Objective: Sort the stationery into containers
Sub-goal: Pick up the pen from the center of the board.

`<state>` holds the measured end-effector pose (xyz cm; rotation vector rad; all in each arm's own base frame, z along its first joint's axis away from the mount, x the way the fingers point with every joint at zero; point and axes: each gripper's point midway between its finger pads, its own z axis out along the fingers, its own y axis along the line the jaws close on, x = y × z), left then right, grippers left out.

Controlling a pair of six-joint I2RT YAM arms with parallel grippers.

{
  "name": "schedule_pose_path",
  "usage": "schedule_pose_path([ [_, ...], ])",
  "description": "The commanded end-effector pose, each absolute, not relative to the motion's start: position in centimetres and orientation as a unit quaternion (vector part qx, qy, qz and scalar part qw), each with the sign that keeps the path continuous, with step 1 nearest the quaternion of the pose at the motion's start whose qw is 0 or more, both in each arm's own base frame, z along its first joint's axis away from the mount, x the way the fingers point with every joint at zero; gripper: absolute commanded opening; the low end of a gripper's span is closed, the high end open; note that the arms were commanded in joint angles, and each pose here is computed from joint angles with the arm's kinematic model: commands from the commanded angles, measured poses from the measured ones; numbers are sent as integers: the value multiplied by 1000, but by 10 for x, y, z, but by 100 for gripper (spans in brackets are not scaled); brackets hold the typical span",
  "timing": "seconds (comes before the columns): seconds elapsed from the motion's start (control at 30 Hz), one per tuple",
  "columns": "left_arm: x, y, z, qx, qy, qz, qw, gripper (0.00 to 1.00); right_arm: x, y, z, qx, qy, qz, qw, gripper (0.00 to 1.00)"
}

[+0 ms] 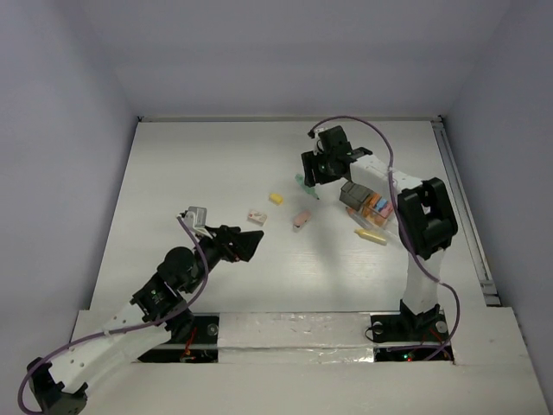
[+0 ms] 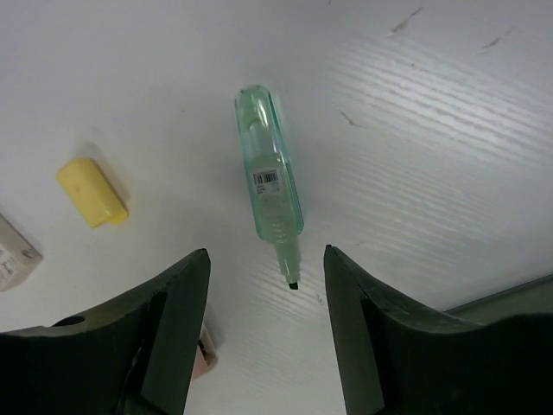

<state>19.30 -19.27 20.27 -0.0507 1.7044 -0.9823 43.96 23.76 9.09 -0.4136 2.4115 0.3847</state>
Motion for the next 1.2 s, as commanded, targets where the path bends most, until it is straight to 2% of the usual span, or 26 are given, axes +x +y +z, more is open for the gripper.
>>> schedule_pose_path([
  [0.0, 196, -193, 236, -29, 693, -433, 576, 99, 433, 241, 84, -202, 925, 130, 293, 61],
  [0.23, 198, -194, 232, -29, 699, -427, 573, 99, 424, 239, 60, -212, 934, 127, 260, 51],
  [0.7, 203, -192, 233, -37, 701, -417, 578, 99, 424, 240, 31, -220, 938, 123, 237, 40],
  [0.77, 203, -192, 233, -39, 701, -416, 578, 99, 424, 240, 29, -236, 935, 120, 236, 34],
  [0.83, 203, -192, 232, -40, 702, -415, 577, 99, 425, 237, 27, -236, 935, 114, 238, 22],
  [0.87, 203, -191, 231, -40, 703, -414, 576, 99, 426, 237, 26, -237, 935, 111, 240, 13],
  [0.9, 203, -192, 230, -40, 704, -414, 576, 99, 427, 236, 26, -237, 934, 110, 245, 11],
  [1.0, 205, -191, 226, -43, 707, -408, 576, 99, 426, 241, 46, -247, 923, 117, 271, 1],
  [1.13, 209, -191, 221, -48, 711, -401, 576, 99, 406, 268, 99, -288, 891, 161, 310, 0],
  [1.17, 210, -193, 222, -48, 709, -403, 577, 99, 398, 279, 129, -300, 874, 183, 336, 0],
])
